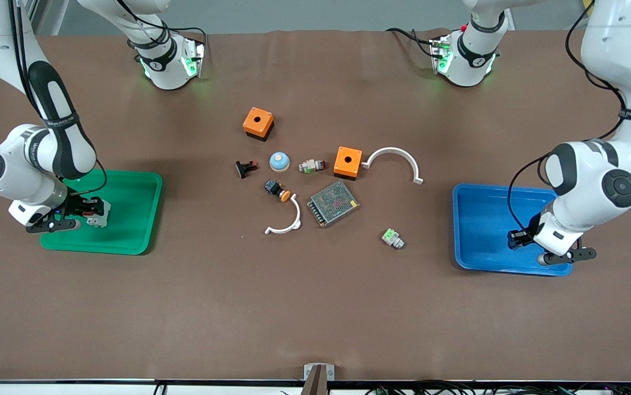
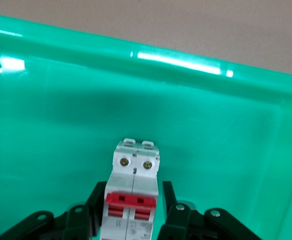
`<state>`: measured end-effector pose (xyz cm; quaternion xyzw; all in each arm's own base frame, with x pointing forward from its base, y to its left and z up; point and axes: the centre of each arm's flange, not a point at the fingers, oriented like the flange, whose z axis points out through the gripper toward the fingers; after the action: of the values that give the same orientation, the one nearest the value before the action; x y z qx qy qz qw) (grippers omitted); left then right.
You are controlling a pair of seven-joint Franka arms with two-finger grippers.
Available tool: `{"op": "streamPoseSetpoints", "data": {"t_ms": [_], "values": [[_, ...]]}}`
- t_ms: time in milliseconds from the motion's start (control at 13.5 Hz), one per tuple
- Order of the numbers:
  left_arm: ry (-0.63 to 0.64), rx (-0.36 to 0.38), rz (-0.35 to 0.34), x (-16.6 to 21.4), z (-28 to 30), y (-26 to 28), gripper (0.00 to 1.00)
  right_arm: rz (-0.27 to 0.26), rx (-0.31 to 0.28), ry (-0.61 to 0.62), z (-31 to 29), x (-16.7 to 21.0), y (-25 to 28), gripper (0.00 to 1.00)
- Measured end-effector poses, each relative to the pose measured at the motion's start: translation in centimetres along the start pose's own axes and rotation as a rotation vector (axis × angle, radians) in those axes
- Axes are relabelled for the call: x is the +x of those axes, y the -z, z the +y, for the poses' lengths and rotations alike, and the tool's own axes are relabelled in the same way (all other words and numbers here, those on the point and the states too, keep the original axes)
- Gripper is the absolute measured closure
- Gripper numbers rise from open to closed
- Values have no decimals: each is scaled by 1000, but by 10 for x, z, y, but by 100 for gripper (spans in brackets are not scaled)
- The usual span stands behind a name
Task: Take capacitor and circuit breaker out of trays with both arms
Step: 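Lift the breaker with the right gripper while the left gripper lifts the capacitor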
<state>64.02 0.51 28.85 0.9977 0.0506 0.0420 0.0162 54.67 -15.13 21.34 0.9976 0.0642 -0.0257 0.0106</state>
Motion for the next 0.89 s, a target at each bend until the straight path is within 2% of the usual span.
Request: {"op": "streamPoseSetpoints", "data": {"t_ms": [148, 222, 665, 886], "values": [[-19, 0, -30, -5, 29, 30, 65, -8, 4, -4, 2, -1, 0, 54], [-15, 2, -46, -10, 44, 39, 65, -8, 5, -6, 2, -2, 0, 61], [71, 23, -114, -51, 154, 44, 65, -8, 23, -21, 6, 1, 20, 60], [121, 40, -139, -80, 208, 32, 65, 12, 106, -40, -15, 23, 79, 60]]}}
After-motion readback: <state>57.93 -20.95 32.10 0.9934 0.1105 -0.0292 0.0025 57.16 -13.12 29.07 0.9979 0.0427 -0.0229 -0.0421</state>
